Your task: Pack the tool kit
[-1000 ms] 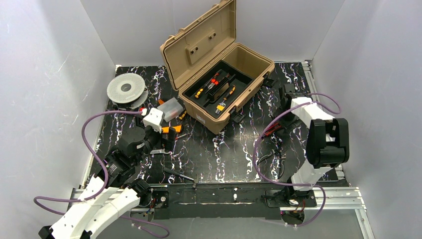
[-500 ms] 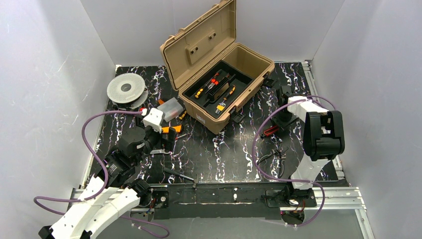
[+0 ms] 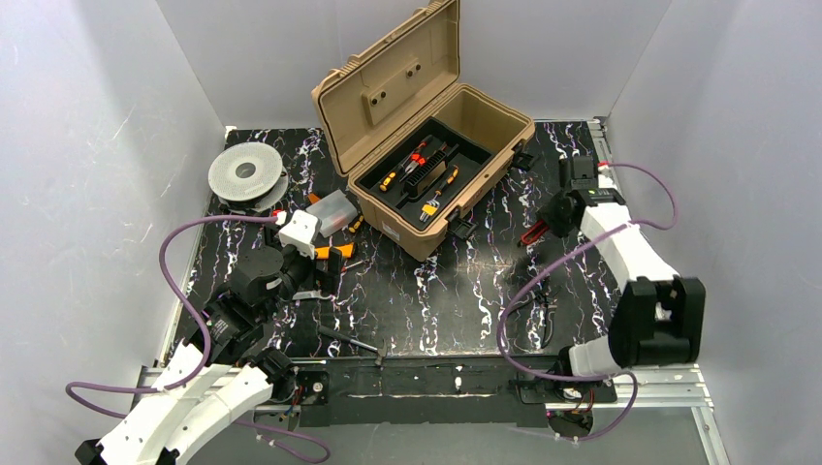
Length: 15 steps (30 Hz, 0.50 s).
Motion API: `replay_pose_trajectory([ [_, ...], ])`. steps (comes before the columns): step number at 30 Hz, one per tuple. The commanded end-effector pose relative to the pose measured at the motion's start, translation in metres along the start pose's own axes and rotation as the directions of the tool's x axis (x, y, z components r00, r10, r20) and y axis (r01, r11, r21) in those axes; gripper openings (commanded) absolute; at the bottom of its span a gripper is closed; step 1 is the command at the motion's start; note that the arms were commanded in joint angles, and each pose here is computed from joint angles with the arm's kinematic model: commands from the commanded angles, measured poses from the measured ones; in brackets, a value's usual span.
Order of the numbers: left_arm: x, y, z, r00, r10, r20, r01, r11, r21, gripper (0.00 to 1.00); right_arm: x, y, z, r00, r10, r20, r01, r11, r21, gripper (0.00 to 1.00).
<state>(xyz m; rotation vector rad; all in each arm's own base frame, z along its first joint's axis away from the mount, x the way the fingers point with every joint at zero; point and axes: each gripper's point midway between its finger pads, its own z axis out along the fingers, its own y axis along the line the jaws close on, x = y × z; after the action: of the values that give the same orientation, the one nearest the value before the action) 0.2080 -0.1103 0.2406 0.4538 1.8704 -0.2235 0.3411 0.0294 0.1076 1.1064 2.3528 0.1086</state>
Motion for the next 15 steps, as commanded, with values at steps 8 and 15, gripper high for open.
replay_pose_trajectory([
  [8,-0.001,0.0,0.0,1.0,0.003,-0.008,-0.003,1.0,-0.001,0.98,-0.027,0.104,-0.131,0.957,-0.17,0.234,0.283,0.714,-0.64,0.21],
  [15,0.0,-0.001,0.001,1.0,0.004,-0.013,-0.004,1.0,0.001,0.98,-0.016,0.164,-0.177,0.963,-0.18,0.202,0.269,0.566,-0.779,0.2],
])
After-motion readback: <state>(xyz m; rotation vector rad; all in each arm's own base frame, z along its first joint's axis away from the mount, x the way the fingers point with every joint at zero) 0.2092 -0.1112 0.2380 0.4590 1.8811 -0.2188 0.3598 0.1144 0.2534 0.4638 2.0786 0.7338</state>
